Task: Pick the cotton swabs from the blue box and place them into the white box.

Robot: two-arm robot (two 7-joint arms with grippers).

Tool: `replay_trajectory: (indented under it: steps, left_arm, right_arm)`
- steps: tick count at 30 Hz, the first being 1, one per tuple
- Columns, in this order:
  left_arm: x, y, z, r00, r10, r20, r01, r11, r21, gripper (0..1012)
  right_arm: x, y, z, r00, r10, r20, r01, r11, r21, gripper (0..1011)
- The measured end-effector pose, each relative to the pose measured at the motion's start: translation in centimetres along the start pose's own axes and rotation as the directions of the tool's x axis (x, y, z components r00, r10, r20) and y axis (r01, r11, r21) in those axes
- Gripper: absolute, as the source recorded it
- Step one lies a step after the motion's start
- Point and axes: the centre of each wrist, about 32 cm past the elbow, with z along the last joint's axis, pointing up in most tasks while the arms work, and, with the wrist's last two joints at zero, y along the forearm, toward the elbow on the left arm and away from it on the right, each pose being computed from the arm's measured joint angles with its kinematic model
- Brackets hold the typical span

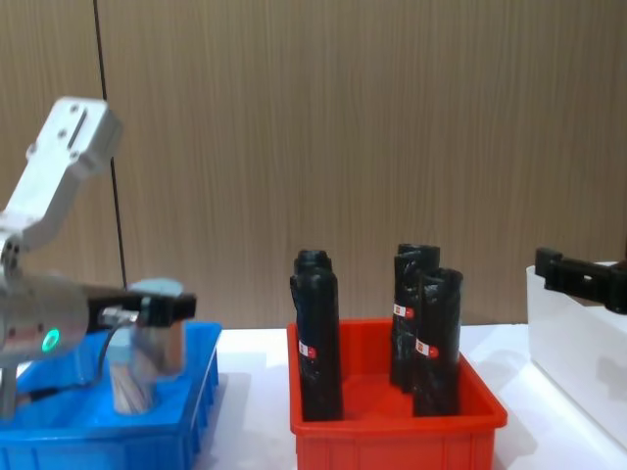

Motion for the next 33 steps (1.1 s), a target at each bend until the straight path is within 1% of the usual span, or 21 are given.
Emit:
replay_trajectory:
  steps: [1,2,4,5,8,10,11,13,14,17,18,19,20,22,23,25,26,28,29,32,33]
  left_arm:
    - [0.00,0.00,0.00,1.0000,0.000,0.000,0.000,1.0000,0.000,670]
    - [-0.07,0.04,0.48,0.9998,-0.017,0.006,0.017,0.9997,-0.014,670]
    - [-0.15,0.08,0.96,0.9994,-0.034,0.011,0.034,0.9990,-0.028,670]
    - [-0.21,0.11,1.42,0.9984,-0.055,0.015,0.055,0.9976,-0.040,670]
    - [-0.36,0.14,2.48,0.9952,-0.095,0.023,0.097,0.9930,-0.068,670]
    - [-0.44,0.14,2.97,0.9930,-0.116,0.026,0.117,0.9899,-0.080,670]
    - [-0.51,0.12,3.47,0.9904,-0.135,0.028,0.137,0.9865,-0.090,670]
    - [-0.60,0.09,4.07,0.9868,-0.159,0.030,0.162,0.9817,-0.101,670]
    - [-0.68,0.05,4.60,0.9832,-0.180,0.031,0.182,0.9770,-0.110,670]
    - [-0.79,-0.04,5.52,0.9769,-0.211,0.032,0.214,0.9687,-0.126,670]
    - [-0.87,-0.11,6.09,0.9720,-0.233,0.033,0.235,0.9627,-0.134,670]
    - [-0.92,-0.15,6.40,0.9685,-0.247,0.033,0.249,0.9588,-0.136,670]
    - [-1.01,-0.28,7.08,0.9626,-0.269,0.033,0.271,0.9519,-0.143,670]
    - [-1.10,-0.40,7.69,0.9554,-0.294,0.032,0.295,0.9442,-0.146,670]
    - [-1.23,-0.56,8.46,0.9482,-0.316,0.032,0.317,0.9361,-0.152,670]
    - [-1.36,-0.73,9.08,0.9409,-0.337,0.030,0.338,0.9285,-0.154,670]
    - [-1.47,-0.94,9.60,0.9335,-0.358,0.026,0.357,0.9218,-0.150,670]
    - [-1.60,-1.16,10.15,0.9245,-0.381,0.022,0.380,0.9136,-0.146,670]
    - [-1.73,-1.43,10.75,0.9165,-0.400,0.018,0.398,0.9063,-0.142,670]
    - [-1.95,-1.80,11.49,0.9028,-0.430,0.012,0.428,0.8943,-0.131,670]
    - [-2.02,-1.94,11.72,0.8996,-0.437,0.010,0.434,0.8919,-0.127,670]
  right_arm:
    - [0.0,0.0,0.0,1.000,0.000,0.000,0.000,1.000,0.000,1002]
    - [0.0,0.0,0.0,1.000,0.000,0.000,0.000,1.000,0.000,1002]
    - [0.0,0.0,0.0,1.000,0.000,0.000,0.000,1.000,0.000,1002]
    - [0.0,0.0,0.0,1.000,0.000,0.000,0.000,1.000,0.000,1002]
    - [0.0,0.0,0.0,1.000,0.000,0.000,0.000,1.000,0.000,1002]
    - [0.0,0.0,0.0,1.000,0.000,0.000,0.000,1.000,0.000,1002]
    - [0.0,0.0,0.0,1.000,0.000,0.000,0.000,1.000,0.000,1002]
    - [0.0,0.0,0.0,1.000,0.000,0.000,0.000,1.000,0.000,1002]
    - [0.0,0.0,0.0,1.000,0.000,0.000,0.000,1.000,0.000,1002]
    - [0.0,0.0,0.0,1.000,0.000,0.000,0.000,1.000,0.000,1002]
    - [0.0,0.0,0.0,1.000,0.000,0.000,0.000,1.000,0.000,1002]
    - [0.0,0.0,0.0,1.000,0.000,0.000,0.000,1.000,0.000,1002]
    - [0.0,0.0,0.0,1.000,0.000,0.000,0.000,1.000,0.000,1002]
    - [0.0,0.0,0.0,1.000,0.000,0.000,0.000,1.000,0.000,1002]
    - [0.0,0.0,0.0,1.000,0.000,0.000,0.000,1.000,0.000,1002]
    - [0.0,0.0,0.0,1.000,0.000,0.000,0.000,1.000,0.000,1002]
    - [0.0,0.0,0.0,1.000,0.000,0.000,0.000,1.000,0.000,1002]
    - [0.0,0.0,0.0,1.000,0.000,0.000,0.000,1.000,0.000,1002]
    - [0.0,0.0,0.0,1.000,0.000,0.000,0.000,1.000,0.000,1002]
    - [0.0,0.0,0.0,1.000,0.000,0.000,0.000,1.000,0.000,1002]
    - [0.0,0.0,0.0,1.000,0.000,0.000,0.000,1.000,0.000,1002]
